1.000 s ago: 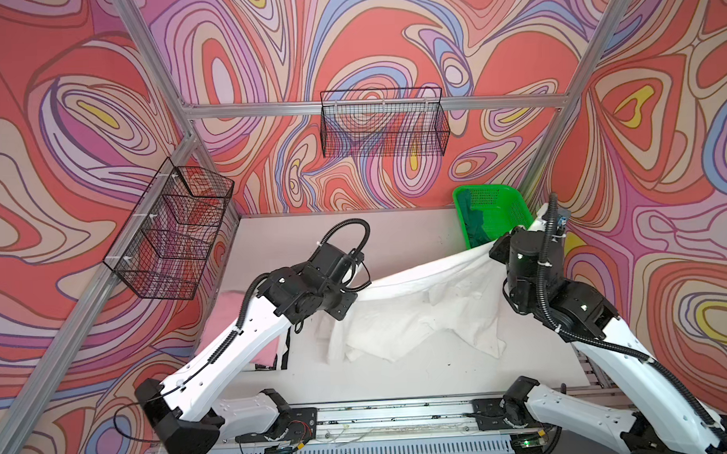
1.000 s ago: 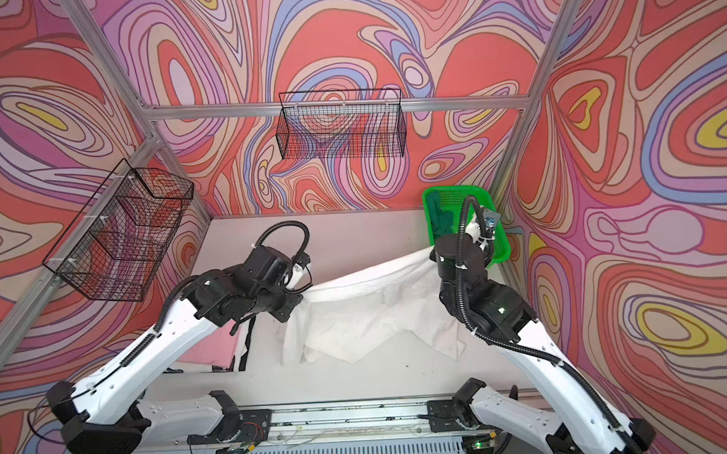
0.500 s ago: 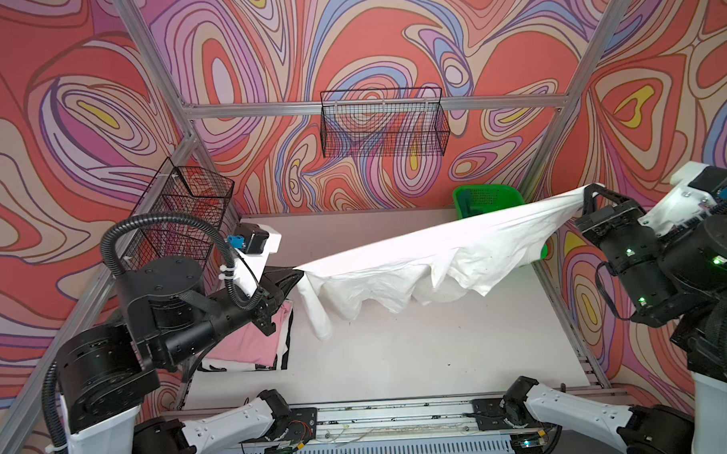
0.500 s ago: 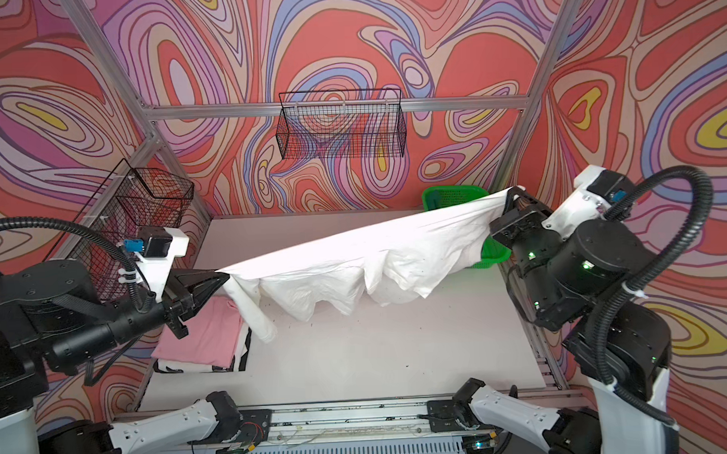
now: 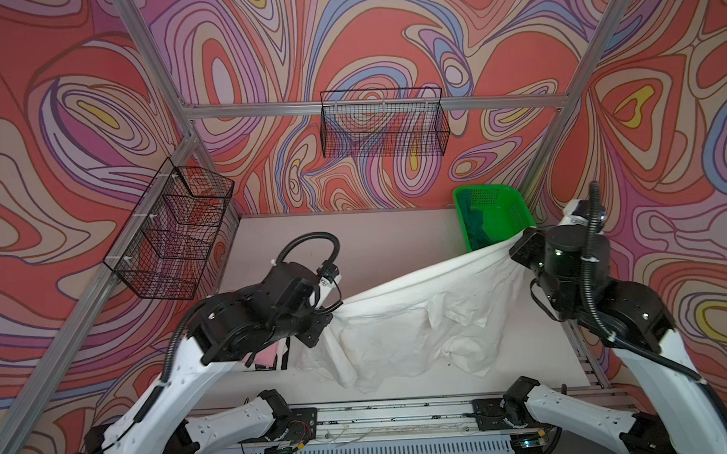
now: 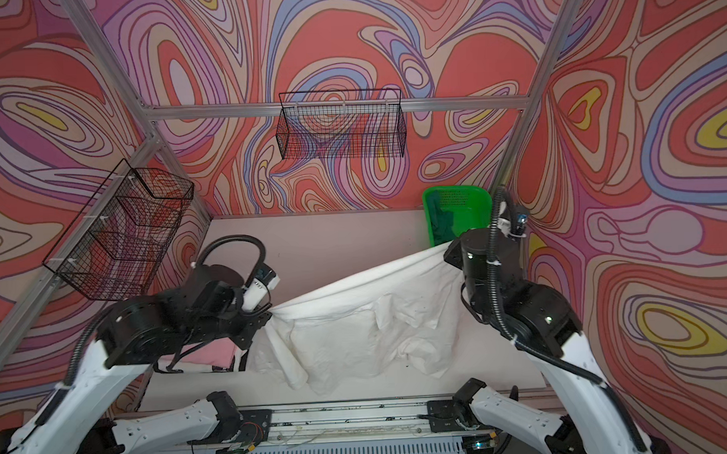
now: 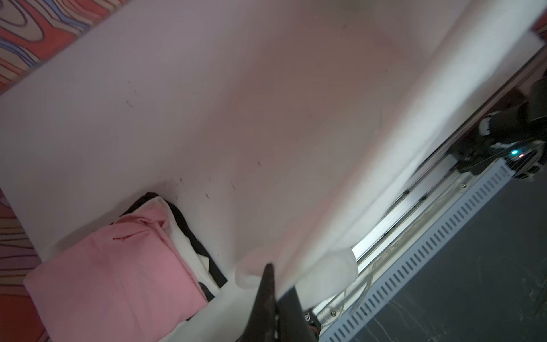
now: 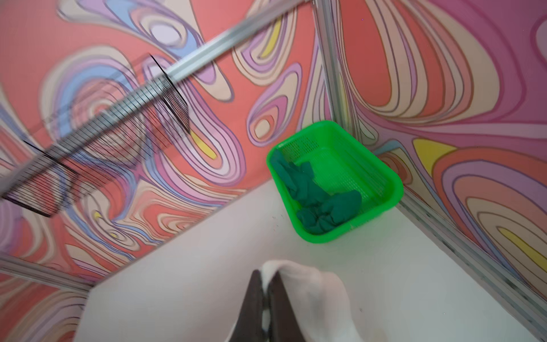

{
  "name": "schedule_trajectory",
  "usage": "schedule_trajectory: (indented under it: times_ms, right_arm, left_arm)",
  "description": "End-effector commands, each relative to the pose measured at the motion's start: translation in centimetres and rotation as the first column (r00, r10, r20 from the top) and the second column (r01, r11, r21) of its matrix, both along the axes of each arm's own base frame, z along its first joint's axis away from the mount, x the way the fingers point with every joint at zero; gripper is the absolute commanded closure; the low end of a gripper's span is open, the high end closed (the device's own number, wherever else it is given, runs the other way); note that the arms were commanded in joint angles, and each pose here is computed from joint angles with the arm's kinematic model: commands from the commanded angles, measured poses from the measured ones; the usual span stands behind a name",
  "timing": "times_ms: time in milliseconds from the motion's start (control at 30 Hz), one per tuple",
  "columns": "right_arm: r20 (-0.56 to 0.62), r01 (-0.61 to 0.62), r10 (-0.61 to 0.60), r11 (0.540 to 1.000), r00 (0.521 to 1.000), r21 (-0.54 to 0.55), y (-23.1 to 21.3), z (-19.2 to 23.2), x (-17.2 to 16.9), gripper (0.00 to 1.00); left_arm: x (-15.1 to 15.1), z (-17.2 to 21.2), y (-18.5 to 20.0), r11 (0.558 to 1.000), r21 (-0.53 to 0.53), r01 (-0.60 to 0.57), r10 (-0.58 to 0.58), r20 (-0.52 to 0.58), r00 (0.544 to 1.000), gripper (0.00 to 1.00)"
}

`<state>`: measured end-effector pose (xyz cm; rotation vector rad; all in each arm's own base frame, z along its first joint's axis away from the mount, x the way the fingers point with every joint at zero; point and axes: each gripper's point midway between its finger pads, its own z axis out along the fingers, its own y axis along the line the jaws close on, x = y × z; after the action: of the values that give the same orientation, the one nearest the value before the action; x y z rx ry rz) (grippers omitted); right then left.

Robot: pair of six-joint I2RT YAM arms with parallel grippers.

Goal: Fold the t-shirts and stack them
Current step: 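Lower the stretched white t-shirt onto the table with both grippers, then release the t-shirt and raise both grippers above it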

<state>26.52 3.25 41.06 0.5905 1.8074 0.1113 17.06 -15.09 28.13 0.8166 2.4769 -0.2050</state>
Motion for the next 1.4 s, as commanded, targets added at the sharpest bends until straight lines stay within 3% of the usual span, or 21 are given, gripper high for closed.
schedule_trajectory:
  times_ms: [0, 200, 367, 533, 867, 1067, 1200, 1300, 1333, 1367]
  right_arm:
    - [-0.013, 0.096, -0.097, 0.993, 0.995, -0.073, 0.4, -3.7, 3.3, 1.0]
    - [-0.087, 0.11, -0.126, 0.979, 0.988, -0.169, 2.4, -9.8, 9.5, 1.0]
    - [-0.193, 0.127, -0.153, 0.982, 0.969, -0.139, 1.3, -16.2, 14.2, 1.0]
    - [-0.266, 0.121, -0.151, 0.985, 0.952, -0.126, 0.9, -20.7, 18.3, 1.0]
    - [-0.353, 0.109, -0.152, 0.984, 0.923, -0.139, 0.9, -26.8, 23.4, 1.0]
    - [-0.4, 0.09, -0.132, 0.988, 0.907, -0.124, 0.8, -29.6, 25.4, 1.0]
    - [-0.419, 0.046, -0.094, 0.991, 0.903, -0.122, 1.5, -30.1, 26.1, 1.0]
    - [-0.402, 0.034, -0.079, 0.993, 0.912, -0.117, 1.7, -28.4, 26.3, 1.0]
    - [-0.396, 0.019, -0.061, 0.994, 0.916, -0.111, 2.0, -27.5, 26.5, 0.97]
    - [-0.392, 0.008, -0.049, 0.994, 0.919, -0.106, 2.1, -26.5, 26.7, 0.91]
  left_arm:
    - [3.4, -4.3, -0.4, 0.997, 0.075, -0.03, 0.034, -0.055, 0.998, 1.0]
    - [10.4, -9.3, -1.7, 0.982, 0.171, -0.077, 0.1, -0.13, 0.987, 1.0]
    - [15.1, -14.4, -2.9, 0.962, 0.263, -0.068, 0.131, -0.228, 0.965, 1.0]
    - [19.5, -18.0, -2.2, 0.953, 0.283, -0.105, 0.186, -0.278, 0.943, 1.0]
    - [27.7, -18.8, -1.1, 0.939, 0.308, -0.155, 0.211, -0.159, 0.965, 1.0]
    - [30.2, -19.7, -1.2, 0.948, 0.265, -0.175, 0.227, -0.18, 0.957, 0.99]
    - [30.1, -18.6, -1.6, 0.955, 0.235, -0.182, 0.226, -0.177, 0.958, 0.83]
    - [30.2, -14.9, -1.6, 0.958, 0.182, -0.221, 0.244, -0.115, 0.963, 0.67]
    - [30.1, -13.5, -1.8, 0.96, 0.152, -0.234, 0.25, -0.094, 0.964, 0.6]
    - [30.0, -11.6, -1.8, 0.96, 0.116, -0.256, 0.264, -0.063, 0.962, 0.42]
